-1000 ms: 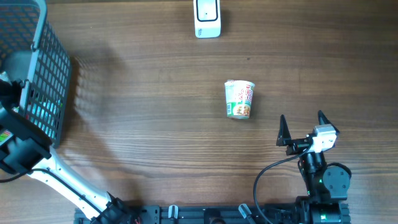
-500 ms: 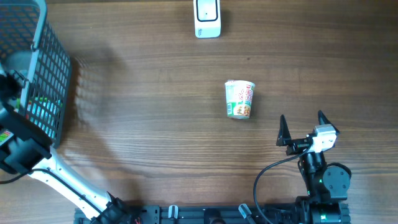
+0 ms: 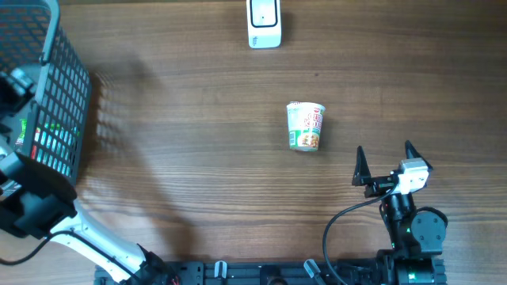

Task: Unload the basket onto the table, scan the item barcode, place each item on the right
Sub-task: 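Lower the left gripper into the basket and grasp the pale green packet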

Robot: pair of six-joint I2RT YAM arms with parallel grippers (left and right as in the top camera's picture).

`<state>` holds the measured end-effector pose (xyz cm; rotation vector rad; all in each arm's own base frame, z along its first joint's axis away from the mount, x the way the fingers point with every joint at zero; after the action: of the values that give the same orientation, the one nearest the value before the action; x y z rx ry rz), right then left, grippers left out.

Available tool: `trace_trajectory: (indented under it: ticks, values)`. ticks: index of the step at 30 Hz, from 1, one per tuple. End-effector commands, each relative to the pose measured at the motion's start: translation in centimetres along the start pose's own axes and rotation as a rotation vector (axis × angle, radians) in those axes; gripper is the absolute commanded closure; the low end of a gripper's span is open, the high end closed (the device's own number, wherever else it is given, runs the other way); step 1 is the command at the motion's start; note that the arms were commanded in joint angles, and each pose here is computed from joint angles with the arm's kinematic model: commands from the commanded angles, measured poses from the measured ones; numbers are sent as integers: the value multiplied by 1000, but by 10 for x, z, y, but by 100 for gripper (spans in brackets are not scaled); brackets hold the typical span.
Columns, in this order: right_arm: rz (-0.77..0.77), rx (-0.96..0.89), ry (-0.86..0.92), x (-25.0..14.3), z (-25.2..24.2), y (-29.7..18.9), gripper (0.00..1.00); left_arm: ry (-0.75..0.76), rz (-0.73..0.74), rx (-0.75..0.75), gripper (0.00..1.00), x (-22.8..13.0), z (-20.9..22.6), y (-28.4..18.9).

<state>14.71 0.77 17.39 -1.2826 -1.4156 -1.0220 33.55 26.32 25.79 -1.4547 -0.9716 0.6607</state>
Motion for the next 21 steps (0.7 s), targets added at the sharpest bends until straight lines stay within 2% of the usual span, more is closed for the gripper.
trace_trajectory:
  ticks: [1, 5, 10, 15, 21]
  values:
    - [-10, -6, -1, 1, -1, 0, 0, -148, 92, 97, 0, -17, -1, 32]
    - [-10, -6, -1, 1, -1, 0, 0, -265, 78, 191, 0, -22, 4, 42]
    - [-10, -6, -1, 1, -1, 0, 0, -327, 10, 302, 0, -22, 8, 41]
    - [-10, -6, -1, 1, -1, 0, 0, -338, -28, 279, 0, -20, 6, 33]
    - [-10, -6, -1, 1, -1, 0, 0, -402, -186, 170, 0, -26, 5, -28]
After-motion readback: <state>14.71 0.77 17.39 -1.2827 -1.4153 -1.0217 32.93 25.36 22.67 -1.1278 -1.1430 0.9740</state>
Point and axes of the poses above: each gripper's point midway between its finger pads, its own y axis out along the fingers, its own z axis along the line the jaws close on, x = y × z, the point moved 10 cm from there along -y, back along the fingers, and after that the axes turned 11 degrees about -y, right-handed, at the moved point
